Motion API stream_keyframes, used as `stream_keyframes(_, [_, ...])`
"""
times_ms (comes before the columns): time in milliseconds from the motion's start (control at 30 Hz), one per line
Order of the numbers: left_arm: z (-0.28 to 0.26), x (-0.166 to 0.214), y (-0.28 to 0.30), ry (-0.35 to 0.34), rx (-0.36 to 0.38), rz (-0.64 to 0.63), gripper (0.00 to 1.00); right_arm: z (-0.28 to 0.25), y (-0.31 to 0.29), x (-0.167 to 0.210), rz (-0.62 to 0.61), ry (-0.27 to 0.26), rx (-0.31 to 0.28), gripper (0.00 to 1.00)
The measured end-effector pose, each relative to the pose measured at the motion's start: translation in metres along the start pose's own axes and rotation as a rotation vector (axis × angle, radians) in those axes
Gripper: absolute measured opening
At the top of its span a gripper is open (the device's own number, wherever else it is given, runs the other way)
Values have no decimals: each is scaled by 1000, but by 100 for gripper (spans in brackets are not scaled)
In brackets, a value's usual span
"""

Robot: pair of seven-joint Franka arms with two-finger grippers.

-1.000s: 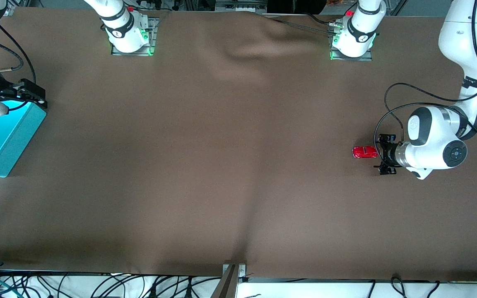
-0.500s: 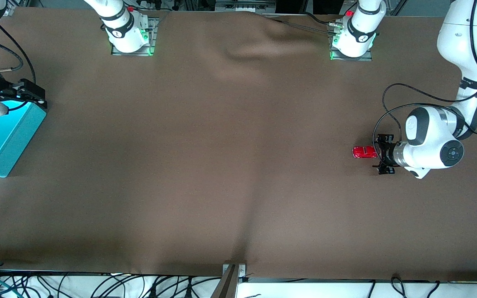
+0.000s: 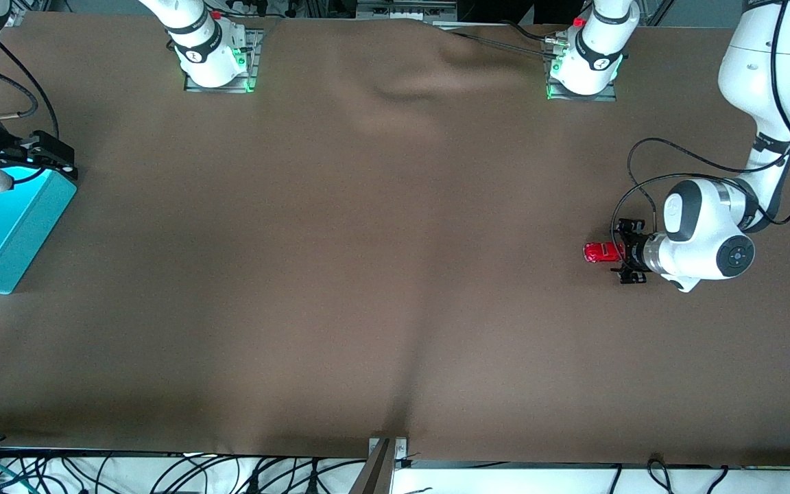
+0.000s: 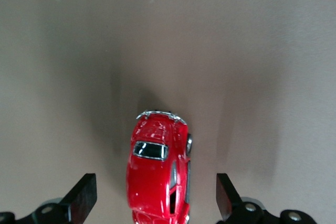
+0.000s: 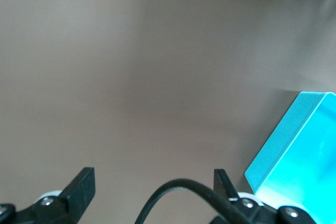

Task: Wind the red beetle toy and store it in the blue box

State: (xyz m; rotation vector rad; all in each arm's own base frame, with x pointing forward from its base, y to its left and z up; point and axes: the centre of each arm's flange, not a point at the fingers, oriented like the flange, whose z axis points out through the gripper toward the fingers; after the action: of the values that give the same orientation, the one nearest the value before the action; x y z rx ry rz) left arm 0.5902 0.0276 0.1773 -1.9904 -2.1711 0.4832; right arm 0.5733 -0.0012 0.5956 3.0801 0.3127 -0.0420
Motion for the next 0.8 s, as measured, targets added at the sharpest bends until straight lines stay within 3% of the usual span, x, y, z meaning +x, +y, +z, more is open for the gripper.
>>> stream_keyframes(133, [1,0,-1,-1,3,-4,98,0,0,0,0,0,0,100])
stream_keyframes(200, [1,0,-1,-4,3,-7,93,0,0,0,0,0,0,100])
stream_keyframes(300, [1,0,-1,-13,2,-13,78,0,0,0,0,0,0,100])
stream_keyframes(333, [1,0,-1,-15,2,-14,67,0,0,0,0,0,0,100])
stream_keyframes(367, [1,0,-1,-15,2,-15,67,0,0,0,0,0,0,100])
stream_keyframes(433, [1,0,0,-16,1,-15,57,0,0,0,0,0,0,100])
stream_keyframes(467, [0,0,0,-17,-1,-15,48,0,0,0,0,0,0,100])
stream_keyframes(800, [-4,-12,1,-20,-11,6,46,0,0,0,0,0,0,100])
